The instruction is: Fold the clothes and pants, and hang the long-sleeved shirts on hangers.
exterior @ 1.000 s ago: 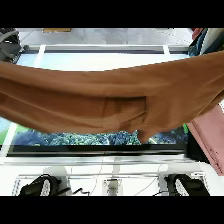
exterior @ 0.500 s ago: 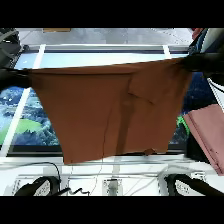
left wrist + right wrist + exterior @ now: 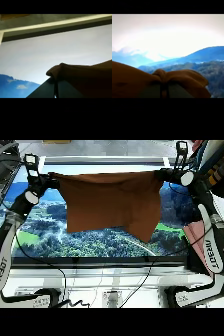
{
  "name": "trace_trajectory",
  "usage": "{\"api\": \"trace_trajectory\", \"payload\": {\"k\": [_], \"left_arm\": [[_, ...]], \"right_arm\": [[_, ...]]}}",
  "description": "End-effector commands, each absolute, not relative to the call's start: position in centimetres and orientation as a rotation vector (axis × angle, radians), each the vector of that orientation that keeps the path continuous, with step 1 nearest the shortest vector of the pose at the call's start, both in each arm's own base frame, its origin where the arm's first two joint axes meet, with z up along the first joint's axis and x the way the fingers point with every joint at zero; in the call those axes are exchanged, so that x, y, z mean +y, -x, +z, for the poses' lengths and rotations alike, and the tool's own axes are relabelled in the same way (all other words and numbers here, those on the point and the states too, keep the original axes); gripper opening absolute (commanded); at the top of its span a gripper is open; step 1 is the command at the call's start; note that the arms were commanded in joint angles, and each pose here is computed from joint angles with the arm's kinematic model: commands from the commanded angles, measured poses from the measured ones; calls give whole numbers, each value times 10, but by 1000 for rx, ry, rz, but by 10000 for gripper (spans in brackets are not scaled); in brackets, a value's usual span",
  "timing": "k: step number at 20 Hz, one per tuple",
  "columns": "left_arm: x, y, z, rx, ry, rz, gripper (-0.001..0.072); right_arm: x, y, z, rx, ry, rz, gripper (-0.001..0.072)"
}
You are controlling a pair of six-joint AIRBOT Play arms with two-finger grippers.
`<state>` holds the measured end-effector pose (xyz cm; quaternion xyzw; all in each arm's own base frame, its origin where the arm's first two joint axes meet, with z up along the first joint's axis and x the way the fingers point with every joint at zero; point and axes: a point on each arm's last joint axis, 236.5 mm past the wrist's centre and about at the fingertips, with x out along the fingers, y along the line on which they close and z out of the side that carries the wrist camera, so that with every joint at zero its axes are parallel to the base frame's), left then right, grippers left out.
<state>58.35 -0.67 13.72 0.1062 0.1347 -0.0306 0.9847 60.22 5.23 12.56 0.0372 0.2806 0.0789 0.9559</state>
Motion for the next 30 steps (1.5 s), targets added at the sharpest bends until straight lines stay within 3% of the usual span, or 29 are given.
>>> {"api": "trace_trajectory", "payload": {"k": [1, 7, 13, 16, 22, 26, 27, 28, 29, 30], "left_arm": [[-15, -591, 87, 360, -213, -88, 10], [-8, -598, 19, 475, -207, -89, 11], [17, -635, 83, 149, -241, 92, 10], [12, -654, 94, 99, -240, 97, 10], [-43, -658, -14, 299, -252, -33, 12], [-62, -657, -15, 290, -393, -85, 12], [-62, -657, -12, 285, -413, -88, 17], [-62, -657, -9, 279, -433, -90, 80], [-62, -657, -2, 269, -449, -90, 289], [-62, -657, 5, 257, -464, -90, 580]], "right_arm": [[53, -616, 79, 622, -72, 151, 22], [50, -632, 18, 670, -81, 131, 23], [36, -678, 64, 340, -89, 56, 23], [32, -688, 86, 215, -87, 31, 22], [44, -676, -24, 501, -118, 63, 23], [48, -666, -47, 584, -118, 78, 25], [49, -666, -46, 586, -119, 79, 92], [51, -666, -45, 590, -125, 83, 313], [51, -666, -42, 587, -131, 84, 590], [52, -666, -39, 584, -140, 84, 662]]}}
